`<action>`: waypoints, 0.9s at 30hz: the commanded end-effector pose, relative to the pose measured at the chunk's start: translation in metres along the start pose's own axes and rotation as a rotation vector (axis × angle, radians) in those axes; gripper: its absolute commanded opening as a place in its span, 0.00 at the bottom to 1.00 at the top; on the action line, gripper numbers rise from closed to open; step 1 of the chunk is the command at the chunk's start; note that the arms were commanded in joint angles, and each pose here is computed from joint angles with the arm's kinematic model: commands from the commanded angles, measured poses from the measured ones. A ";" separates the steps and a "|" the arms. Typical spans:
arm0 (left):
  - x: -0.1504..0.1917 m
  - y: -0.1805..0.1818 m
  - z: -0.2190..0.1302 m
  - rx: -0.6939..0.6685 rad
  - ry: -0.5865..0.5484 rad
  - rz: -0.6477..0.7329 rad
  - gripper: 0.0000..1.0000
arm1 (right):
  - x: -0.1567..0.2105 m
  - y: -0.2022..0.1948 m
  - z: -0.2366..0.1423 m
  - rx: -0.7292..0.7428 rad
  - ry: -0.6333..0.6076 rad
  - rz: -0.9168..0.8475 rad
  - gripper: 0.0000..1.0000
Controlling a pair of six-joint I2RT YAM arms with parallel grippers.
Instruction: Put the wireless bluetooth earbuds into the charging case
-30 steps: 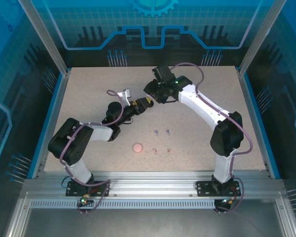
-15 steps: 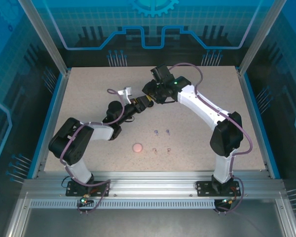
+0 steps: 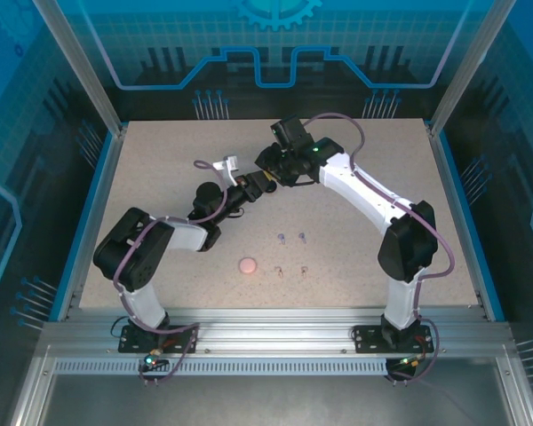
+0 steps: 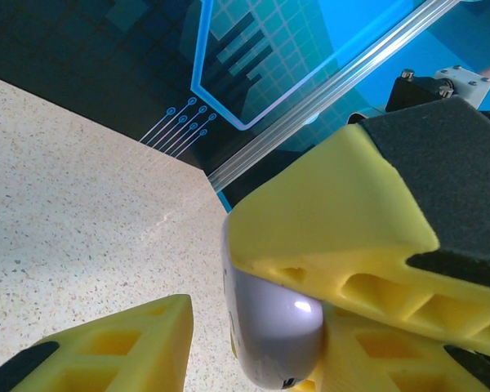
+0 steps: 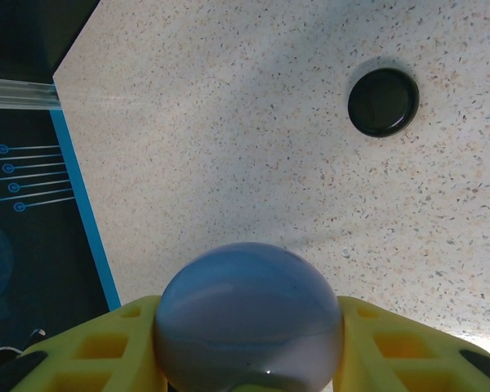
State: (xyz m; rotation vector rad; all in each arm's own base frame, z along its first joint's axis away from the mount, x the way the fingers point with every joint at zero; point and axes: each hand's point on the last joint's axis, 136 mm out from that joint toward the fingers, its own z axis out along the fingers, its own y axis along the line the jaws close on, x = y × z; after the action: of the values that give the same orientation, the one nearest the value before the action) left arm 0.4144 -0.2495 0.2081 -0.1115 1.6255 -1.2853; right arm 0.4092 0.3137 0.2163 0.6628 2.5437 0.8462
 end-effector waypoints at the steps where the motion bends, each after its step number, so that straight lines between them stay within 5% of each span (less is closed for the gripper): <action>1: -0.015 -0.009 0.007 0.033 -0.062 0.001 0.40 | 0.011 0.009 -0.013 -0.037 0.024 0.000 0.35; 11: -0.016 -0.012 0.008 0.043 -0.075 0.003 0.21 | 0.010 0.014 -0.019 -0.058 0.016 0.002 0.37; 19: -0.017 -0.019 0.006 0.058 -0.064 0.004 0.08 | -0.005 0.026 -0.039 -0.109 -0.045 -0.005 0.70; 27: -0.015 -0.035 0.000 0.070 0.005 0.020 0.04 | -0.037 0.023 -0.079 -0.136 -0.151 -0.092 0.75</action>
State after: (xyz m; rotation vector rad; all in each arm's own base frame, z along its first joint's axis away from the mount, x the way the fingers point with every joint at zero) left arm 0.4120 -0.2536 0.2172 -0.1171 1.6219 -1.3114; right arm 0.4060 0.2925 0.2797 0.6000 2.3980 0.9244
